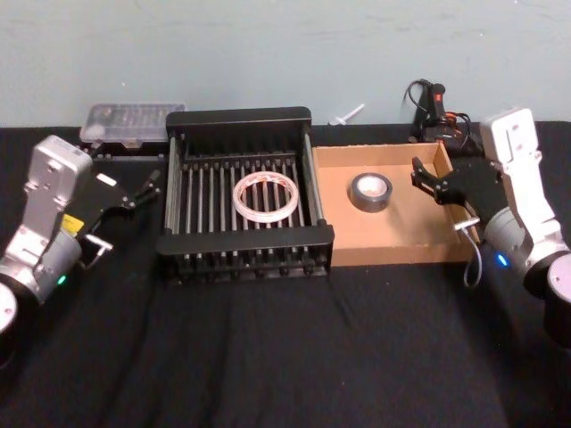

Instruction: Pick up the white tape and place it into the black box , Pick up the silver tape and place it into the brown box.

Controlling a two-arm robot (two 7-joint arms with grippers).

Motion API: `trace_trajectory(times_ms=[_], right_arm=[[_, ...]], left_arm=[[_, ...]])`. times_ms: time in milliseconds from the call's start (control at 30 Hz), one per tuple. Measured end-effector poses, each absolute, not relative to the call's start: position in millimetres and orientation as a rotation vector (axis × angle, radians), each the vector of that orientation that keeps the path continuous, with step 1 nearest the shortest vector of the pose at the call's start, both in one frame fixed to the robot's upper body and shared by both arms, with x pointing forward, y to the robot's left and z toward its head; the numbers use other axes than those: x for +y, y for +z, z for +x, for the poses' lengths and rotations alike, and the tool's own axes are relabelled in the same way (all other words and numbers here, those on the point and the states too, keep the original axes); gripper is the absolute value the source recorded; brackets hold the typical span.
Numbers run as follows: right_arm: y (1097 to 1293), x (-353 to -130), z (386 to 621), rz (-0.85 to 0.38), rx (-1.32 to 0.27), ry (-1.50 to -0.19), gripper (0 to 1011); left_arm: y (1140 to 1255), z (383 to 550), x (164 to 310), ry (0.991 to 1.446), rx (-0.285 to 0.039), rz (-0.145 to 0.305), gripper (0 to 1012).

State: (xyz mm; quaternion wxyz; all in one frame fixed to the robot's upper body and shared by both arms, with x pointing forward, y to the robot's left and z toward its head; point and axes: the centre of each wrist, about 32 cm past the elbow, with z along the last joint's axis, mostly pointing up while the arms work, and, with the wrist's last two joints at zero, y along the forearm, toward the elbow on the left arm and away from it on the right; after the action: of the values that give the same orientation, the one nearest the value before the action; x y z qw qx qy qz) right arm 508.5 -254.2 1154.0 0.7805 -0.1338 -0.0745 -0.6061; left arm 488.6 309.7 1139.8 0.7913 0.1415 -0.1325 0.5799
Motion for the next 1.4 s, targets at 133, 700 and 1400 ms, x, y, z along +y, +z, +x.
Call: trace_trajectory(times_ms=[133, 700, 1400], right_arm=[[1144.7, -254, 507, -0.307, -0.157, -1.309, 1002], [1141.7, -254, 507, -0.317, -0.151, -1.305, 1002], [1142.7, -254, 507, -0.315, -0.151, -1.304, 1002]], left_arm=[[1139.8, 488.6, 309.7, 1.248, -0.285, 0.304, 1001], [1139.8, 488.6, 309.6, 1.248, -0.285, 0.304, 1001], [1139.8, 488.6, 309.7, 1.248, -0.285, 0.304, 1001]])
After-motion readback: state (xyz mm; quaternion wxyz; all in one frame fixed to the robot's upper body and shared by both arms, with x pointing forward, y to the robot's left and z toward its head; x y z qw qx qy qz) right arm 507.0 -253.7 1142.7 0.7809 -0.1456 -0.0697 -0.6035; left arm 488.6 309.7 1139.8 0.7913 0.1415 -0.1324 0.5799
